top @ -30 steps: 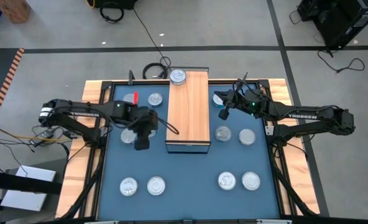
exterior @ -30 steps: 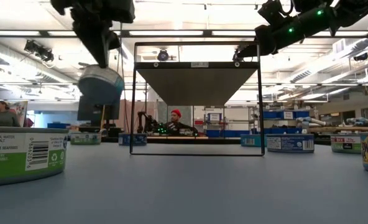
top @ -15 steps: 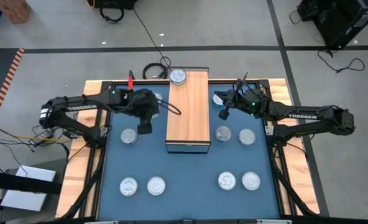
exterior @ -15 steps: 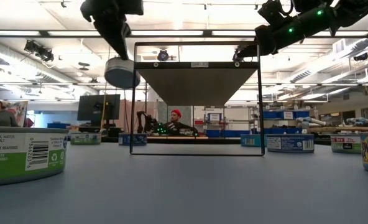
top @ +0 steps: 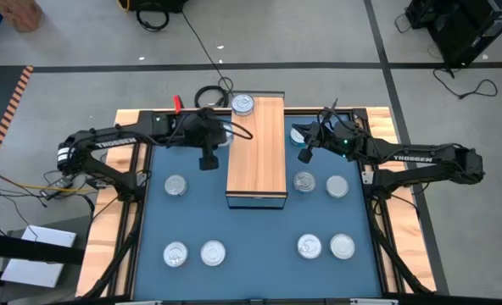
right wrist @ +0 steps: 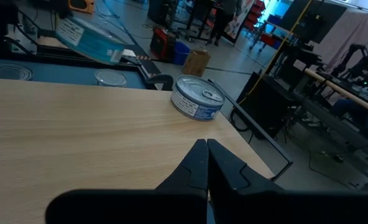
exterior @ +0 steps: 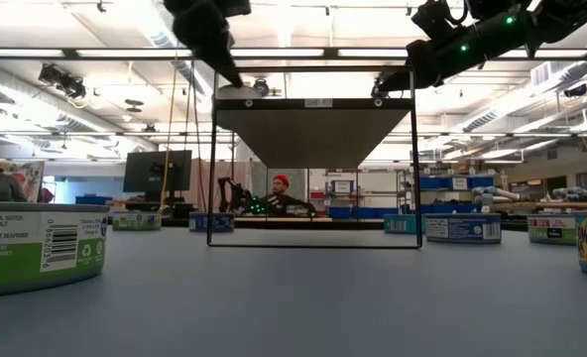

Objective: Stack canned seafood by type on shelf
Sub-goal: Put the yellow-blue tuna can on the shelf

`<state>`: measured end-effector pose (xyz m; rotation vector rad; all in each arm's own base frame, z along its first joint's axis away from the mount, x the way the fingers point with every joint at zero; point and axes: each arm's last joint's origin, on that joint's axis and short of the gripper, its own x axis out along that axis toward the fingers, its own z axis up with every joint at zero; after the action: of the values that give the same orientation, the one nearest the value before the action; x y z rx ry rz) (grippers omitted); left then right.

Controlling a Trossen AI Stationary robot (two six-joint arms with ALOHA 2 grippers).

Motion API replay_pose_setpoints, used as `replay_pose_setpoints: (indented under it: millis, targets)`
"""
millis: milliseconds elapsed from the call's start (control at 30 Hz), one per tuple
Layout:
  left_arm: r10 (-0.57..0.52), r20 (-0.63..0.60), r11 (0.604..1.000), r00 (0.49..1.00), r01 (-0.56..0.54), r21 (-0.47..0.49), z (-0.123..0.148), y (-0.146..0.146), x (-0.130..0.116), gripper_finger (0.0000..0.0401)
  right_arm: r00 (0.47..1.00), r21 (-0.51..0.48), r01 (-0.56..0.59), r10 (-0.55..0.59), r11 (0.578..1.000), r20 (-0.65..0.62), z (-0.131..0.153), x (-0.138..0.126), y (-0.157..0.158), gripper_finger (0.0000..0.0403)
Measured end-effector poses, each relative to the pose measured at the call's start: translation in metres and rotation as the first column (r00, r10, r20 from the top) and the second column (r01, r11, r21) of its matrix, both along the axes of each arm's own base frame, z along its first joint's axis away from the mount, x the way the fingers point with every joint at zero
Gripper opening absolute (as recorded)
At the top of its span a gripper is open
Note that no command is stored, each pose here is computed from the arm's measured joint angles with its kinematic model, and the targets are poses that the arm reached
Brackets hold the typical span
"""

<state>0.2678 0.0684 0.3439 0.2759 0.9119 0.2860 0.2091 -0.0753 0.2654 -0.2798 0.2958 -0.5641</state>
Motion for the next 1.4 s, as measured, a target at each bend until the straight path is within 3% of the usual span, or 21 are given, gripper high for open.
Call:
replay_pose_setpoints:
  millis: [300, 767, 1100, 1400]
  targets:
    - [-0.049, 0.095, 0.996, 0.994, 0.041, 0.083, -0.004, 0.011, 0.027, 0.0000, 1.000, -0.007, -0.002, 0.002, 1.000, -0.001, 0.000, 0.000, 0.000, 0.0008]
    - [-0.095, 0.048, 0.991, 0.994, 0.090, 0.096, -0.039, 0.020, 0.064, 0.0000, 1.000, -0.010, -0.002, 0.002, 1.000, -0.003, 0.000, 0.000, 0.000, 0.0009]
    - [-0.090, 0.025, 0.992, 0.996, 0.087, 0.097, -0.046, 0.021, 0.068, 0.0002, 1.000, -0.014, -0.003, 0.003, 1.000, -0.006, 0.000, 0.000, 0.000, 0.0009]
    - [-0.070, 0.019, 0.990, 0.997, 0.067, 0.120, -0.046, 0.022, 0.067, 0.0027, 1.000, -0.014, -0.003, 0.003, 1.000, -0.006, 0.000, 0.000, 0.000, 0.0009]
